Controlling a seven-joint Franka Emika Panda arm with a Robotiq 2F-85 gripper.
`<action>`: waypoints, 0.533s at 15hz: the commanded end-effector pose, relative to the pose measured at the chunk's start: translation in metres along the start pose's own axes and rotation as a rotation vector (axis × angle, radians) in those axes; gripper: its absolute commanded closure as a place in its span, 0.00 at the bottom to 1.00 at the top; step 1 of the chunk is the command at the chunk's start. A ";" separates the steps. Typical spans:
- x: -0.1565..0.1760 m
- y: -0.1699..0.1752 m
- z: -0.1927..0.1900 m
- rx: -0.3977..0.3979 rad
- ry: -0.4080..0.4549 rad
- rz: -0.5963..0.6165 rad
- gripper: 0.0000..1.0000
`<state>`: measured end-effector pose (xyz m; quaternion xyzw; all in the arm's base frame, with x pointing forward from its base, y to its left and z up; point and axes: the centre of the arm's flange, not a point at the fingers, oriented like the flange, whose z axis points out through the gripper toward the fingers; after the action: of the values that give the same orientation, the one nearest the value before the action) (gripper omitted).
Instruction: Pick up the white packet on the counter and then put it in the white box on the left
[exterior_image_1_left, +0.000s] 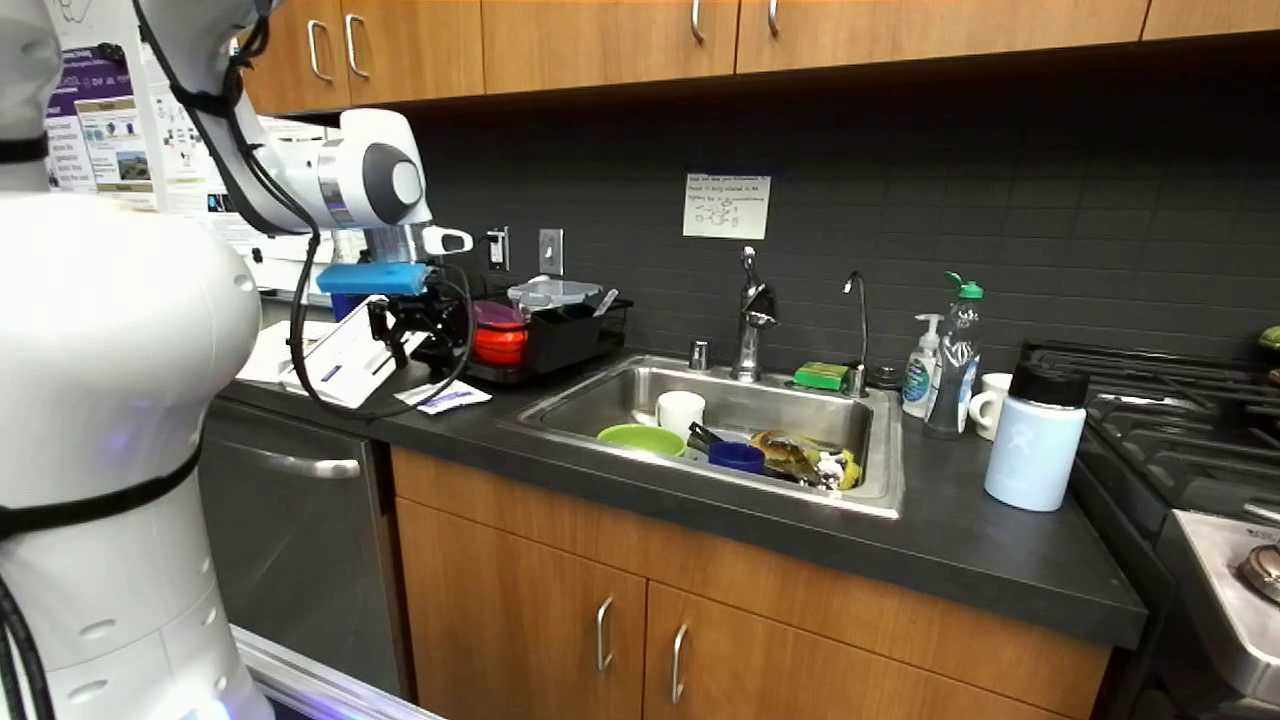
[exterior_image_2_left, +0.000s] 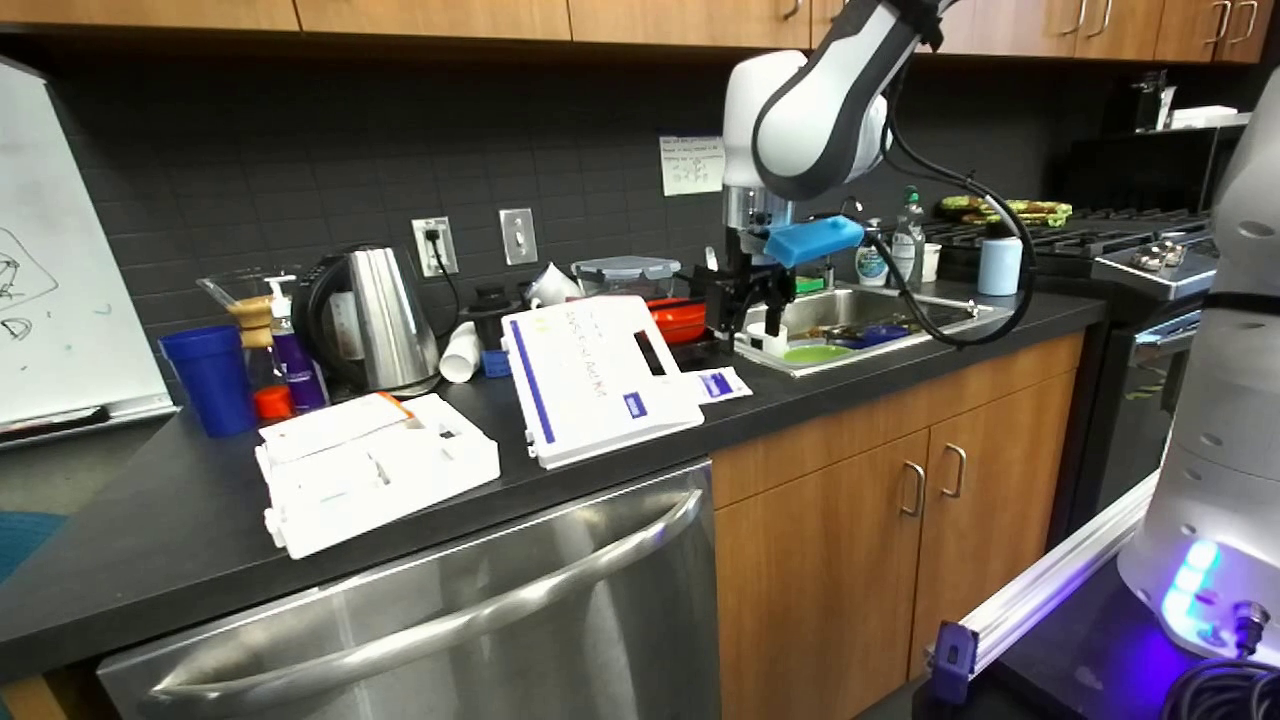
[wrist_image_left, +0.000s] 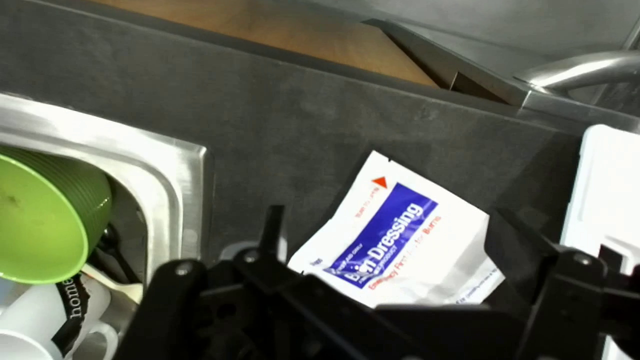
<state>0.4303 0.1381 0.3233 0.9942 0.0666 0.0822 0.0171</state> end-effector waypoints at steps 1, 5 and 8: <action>0.021 -0.004 0.006 -0.043 0.039 0.067 0.00; 0.029 0.004 0.015 -0.081 0.051 0.153 0.00; 0.033 0.002 0.026 -0.095 0.049 0.181 0.00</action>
<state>0.4542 0.1338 0.3157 0.9931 -0.0102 0.1057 0.0488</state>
